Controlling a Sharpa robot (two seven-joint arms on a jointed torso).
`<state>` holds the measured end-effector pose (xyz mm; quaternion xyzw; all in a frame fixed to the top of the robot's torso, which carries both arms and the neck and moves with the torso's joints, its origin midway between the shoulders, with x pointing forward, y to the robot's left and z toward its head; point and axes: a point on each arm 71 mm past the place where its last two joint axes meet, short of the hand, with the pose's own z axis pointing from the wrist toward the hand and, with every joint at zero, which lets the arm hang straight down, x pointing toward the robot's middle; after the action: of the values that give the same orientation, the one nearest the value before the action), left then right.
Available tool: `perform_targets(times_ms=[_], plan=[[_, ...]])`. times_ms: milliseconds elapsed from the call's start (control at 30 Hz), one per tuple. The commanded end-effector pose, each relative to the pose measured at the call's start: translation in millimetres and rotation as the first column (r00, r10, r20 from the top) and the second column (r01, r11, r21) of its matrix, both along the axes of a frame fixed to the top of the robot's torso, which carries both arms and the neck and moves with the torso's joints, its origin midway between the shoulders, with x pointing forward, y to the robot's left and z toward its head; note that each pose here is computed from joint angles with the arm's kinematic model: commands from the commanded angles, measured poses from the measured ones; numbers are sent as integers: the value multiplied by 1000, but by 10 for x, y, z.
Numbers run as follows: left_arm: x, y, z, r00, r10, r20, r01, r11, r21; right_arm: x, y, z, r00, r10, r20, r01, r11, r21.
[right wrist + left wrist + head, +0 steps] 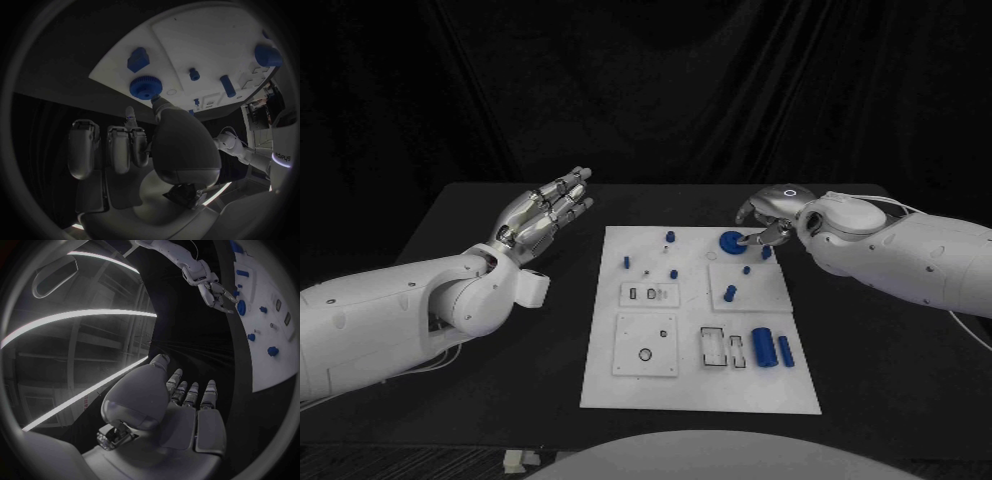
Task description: Assemble the parts on the task board
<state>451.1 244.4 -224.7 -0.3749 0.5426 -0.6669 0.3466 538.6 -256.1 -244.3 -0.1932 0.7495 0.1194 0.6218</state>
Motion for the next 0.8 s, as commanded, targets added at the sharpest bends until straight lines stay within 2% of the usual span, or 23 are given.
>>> perform_targets(times_ms=[33, 800], plan=[[-6, -10, 20, 1000, -8, 17, 9, 1000, -17, 3, -30, -67, 999, -33, -36, 33, 999, -18], [-3, -6, 18, 1000, -9, 17, 9, 1000, -18, -5, 77, -134, 999, -2, -52, 1, 1000, -14]])
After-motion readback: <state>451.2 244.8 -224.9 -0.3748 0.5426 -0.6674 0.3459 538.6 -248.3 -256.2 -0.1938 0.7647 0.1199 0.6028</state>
